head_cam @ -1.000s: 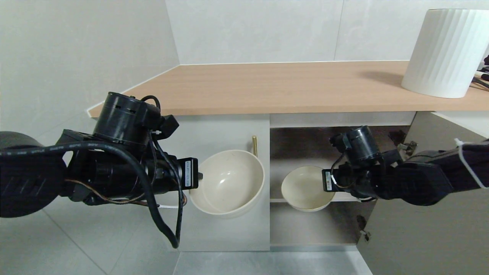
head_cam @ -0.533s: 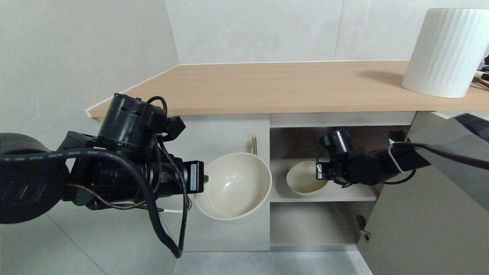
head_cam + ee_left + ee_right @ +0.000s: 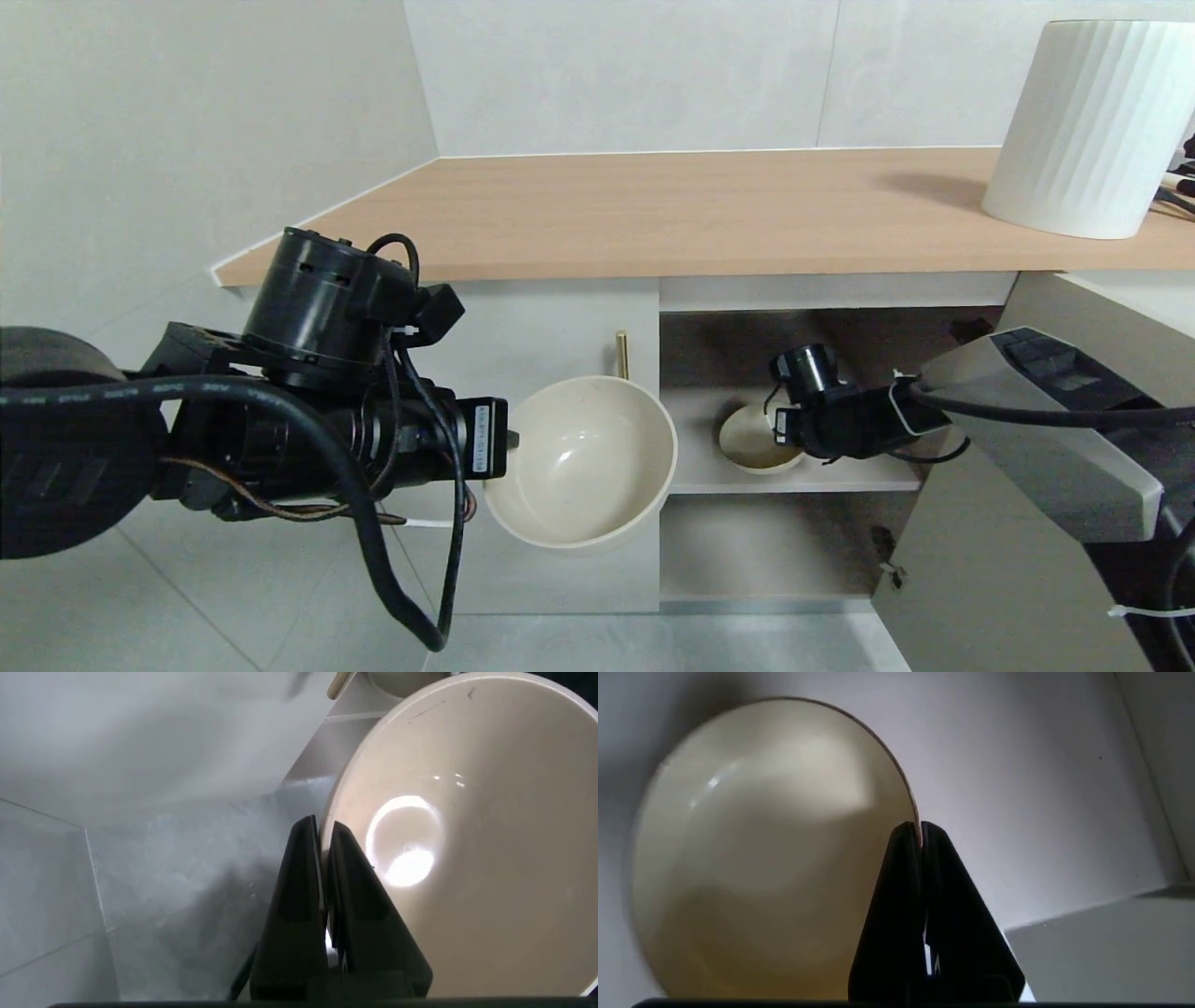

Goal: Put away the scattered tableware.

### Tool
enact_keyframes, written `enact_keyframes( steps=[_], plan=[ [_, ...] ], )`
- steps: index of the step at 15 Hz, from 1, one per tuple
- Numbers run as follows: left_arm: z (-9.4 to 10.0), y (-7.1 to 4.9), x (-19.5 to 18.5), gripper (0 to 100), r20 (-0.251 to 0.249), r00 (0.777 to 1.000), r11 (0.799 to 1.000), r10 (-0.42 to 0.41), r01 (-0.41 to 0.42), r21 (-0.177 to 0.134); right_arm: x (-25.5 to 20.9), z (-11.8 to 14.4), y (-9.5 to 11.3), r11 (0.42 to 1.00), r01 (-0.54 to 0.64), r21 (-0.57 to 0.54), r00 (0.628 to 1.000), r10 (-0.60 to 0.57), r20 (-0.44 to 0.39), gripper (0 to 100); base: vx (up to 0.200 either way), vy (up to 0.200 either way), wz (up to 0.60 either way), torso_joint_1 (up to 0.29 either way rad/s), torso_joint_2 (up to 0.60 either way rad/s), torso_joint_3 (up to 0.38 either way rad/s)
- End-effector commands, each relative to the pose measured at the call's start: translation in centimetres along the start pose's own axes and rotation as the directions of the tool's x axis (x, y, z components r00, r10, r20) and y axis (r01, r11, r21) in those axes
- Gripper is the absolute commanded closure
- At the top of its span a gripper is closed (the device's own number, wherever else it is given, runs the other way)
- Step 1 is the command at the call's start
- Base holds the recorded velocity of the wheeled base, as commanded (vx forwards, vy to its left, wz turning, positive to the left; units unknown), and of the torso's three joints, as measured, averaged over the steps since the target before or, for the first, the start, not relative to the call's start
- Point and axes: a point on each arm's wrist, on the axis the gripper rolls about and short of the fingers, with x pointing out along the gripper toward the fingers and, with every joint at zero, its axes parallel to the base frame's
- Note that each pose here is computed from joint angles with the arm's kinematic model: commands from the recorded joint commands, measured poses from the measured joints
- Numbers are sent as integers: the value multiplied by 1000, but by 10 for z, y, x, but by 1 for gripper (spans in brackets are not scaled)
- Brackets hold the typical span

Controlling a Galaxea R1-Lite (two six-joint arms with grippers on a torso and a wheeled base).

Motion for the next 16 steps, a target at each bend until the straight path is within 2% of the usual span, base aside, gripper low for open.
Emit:
enact_keyframes(
  steps=[1,6,7,11,14,15,16],
  plan=[
    [0,-1,-1,100,1,1000,1000,-2,2,0,17,-8,0,1000,23,0,1000,-23,-10,100,0,0,0,0,0,0],
    [0,-1,-2,100,5,1000,1000,-4,4,0,21,-6,1,999,38,7,999,-38,6,100,0,0,0,0,0,0],
    [0,-1,-2,100,5,1000,1000,-4,4,0,21,-6,0,999,41,10,999,-42,9,0,0,0,0,0,0,0],
    [0,0,-3,100,5,1000,1000,-4,4,1,19,-2,1,999,37,26,999,-38,21,0,0,0,0,0,0,0],
    [-2,0,1,100,-7,1000,1000,2,-2,3,-12,13,-5,998,19,68,999,-21,31,0,0,0,0,0,0,0],
    [-10,-5,6,100,-41,999,1000,-5,6,24,-39,5,-7,999,-35,31,999,36,-20,0,0,0,0,0,0,0],
    [-17,-9,13,100,-76,997,998,-6,12,69,-66,-1,-7,993,-120,6,991,120,-64,0,0,0,0,0,0,0]
  ],
)
